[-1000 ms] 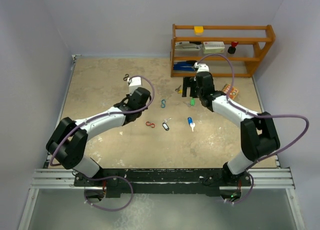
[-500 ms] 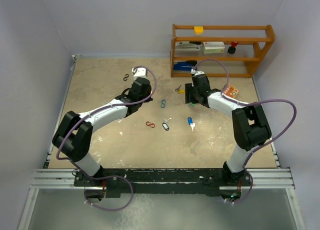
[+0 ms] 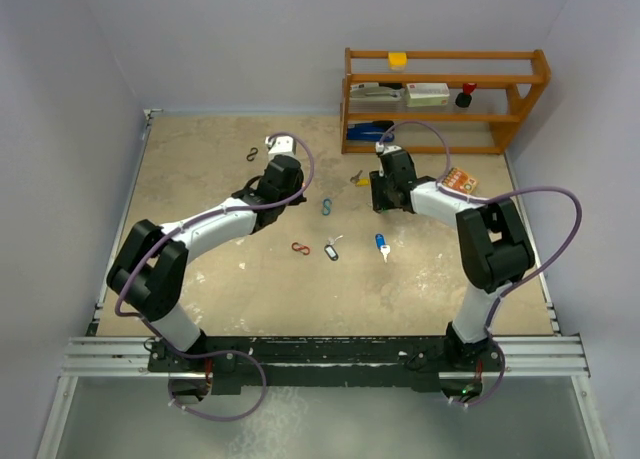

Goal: Put the keys on the keyring

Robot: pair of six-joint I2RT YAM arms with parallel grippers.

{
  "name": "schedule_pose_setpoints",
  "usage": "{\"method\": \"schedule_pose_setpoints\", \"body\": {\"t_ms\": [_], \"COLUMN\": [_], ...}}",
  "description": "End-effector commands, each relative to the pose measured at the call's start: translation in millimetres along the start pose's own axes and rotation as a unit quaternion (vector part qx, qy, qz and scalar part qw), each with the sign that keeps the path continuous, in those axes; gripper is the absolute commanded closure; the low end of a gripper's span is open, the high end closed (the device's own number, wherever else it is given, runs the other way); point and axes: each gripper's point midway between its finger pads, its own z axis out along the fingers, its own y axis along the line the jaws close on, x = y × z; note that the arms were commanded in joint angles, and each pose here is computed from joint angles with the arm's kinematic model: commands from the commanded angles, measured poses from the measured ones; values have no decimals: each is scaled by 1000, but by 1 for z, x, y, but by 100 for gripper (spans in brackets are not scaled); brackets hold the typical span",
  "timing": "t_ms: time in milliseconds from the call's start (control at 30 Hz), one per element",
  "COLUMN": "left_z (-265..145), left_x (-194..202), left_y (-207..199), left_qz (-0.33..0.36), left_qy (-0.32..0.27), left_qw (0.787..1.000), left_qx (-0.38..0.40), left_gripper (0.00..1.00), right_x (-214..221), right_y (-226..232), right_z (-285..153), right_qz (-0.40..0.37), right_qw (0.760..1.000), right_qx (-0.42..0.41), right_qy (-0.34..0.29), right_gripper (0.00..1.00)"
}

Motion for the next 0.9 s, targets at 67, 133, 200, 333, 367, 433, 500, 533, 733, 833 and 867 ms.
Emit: {"method": "schedule_pose_setpoints", "body": {"t_ms": [67, 133, 200, 333, 367, 433, 500, 533, 733, 833, 867], "left_z": [0, 0, 1, 1, 1, 1, 2, 2, 2, 2, 2], "left_x": [-15, -15, -16, -15, -14, -13, -13, -13, -13, -13, -13], "left_y": [-9, -9, -9, -8, -8, -8, -8, -7, -7, -7, -6], "left_qz": [2, 2, 2, 2, 2, 3, 3, 3, 4, 5, 5], "left_qy": [-19, -20, -20, -19, -18, -18, -17, -17, -17, -17, -16], "left_qw": [1000, 1000, 1000, 1000, 1000, 1000, 1000, 1000, 1000, 1000, 1000], "left_qx": [13, 14, 14, 12, 12, 12, 12, 11, 10, 9, 9], "left_gripper": [100, 100, 100, 100, 100, 100, 100, 100, 100, 100, 100], "right_x": [-14, -13, -13, -14, -13, -14, -14, -15, -16, -18, -19], "right_y": [0, 0, -1, -2, -3, -3, -3, -3, -3, -3, -3], "right_z": [4, 5, 6, 5, 5, 4, 4, 4, 2, -1, -1], "right_qz": [-10, -11, -12, -11, -11, -11, -11, -10, -10, -10, -10], "right_qw": [1000, 1000, 1000, 1000, 1000, 1000, 1000, 1000, 1000, 1000, 1000], "right_qx": [0, 1, 3, 7, 8, 8, 8, 8, 9, 9, 9], "right_qy": [-12, -11, -10, -11, -10, -12, -12, -12, -14, -16, -18], "right_gripper": [55, 58, 59, 63, 63, 64, 67, 68, 75, 78, 78]}}
